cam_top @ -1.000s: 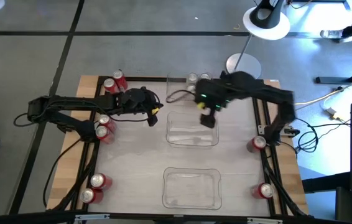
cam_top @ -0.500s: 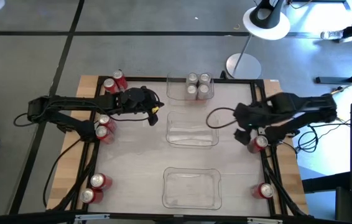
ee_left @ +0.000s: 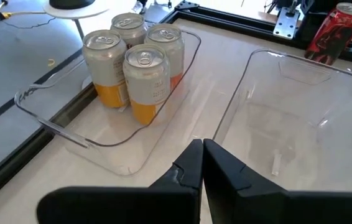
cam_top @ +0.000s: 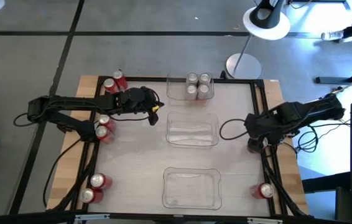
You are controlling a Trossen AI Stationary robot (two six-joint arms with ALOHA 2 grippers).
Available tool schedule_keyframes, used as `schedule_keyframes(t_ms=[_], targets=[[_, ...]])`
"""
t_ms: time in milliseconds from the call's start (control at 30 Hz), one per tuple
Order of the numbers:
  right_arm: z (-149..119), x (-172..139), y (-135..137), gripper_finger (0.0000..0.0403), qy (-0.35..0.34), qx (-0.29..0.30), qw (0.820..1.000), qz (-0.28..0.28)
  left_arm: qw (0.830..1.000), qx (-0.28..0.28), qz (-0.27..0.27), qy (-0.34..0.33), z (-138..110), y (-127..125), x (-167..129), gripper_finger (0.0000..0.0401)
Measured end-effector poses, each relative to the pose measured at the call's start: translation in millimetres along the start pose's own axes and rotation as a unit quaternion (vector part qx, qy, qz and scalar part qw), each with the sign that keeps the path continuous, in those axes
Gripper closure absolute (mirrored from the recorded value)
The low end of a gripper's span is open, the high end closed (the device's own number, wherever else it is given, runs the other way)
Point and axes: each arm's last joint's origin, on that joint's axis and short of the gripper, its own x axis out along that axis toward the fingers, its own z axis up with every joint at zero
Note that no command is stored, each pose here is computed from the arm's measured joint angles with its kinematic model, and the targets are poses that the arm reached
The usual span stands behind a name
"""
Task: Sort soda cans
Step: Put the middle right red black soda can into the middle transparent bin
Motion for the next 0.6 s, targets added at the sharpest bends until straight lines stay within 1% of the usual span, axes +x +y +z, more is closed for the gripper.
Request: schedule_keyframes(t_ms=[100,233,333,500,600], targets=[[-7.3,14.7,-5.3,0.0010,0.028,0.000,1.000,-0.007,1.000,-0.003,0.000,0.000,0.0,0.0,0.0,0.0397],[-19.1,29.2,-13.5,0.0010,0.074,0.003,0.997,0.011,1.000,-0.010,0.000,0.000,0.0,0.0,0.0,0.0397],[-25.4,38.1,-18.3,0.0010,0.094,0.004,0.995,0.015,1.000,-0.017,0.000,0.000,0.0,0.0,0.0,0.0397],[-32.8,53.4,-23.5,0.0010,0.127,-0.013,0.992,0.013,1.000,-0.021,-0.002,0.005,-1.1,-1.4,-0.3,0.0397],[-33.6,58.6,-24.2,0.0010,0.132,-0.021,0.991,0.008,1.000,-0.022,-0.002,0.004,-0.9,-1.4,-0.3,0.0397]])
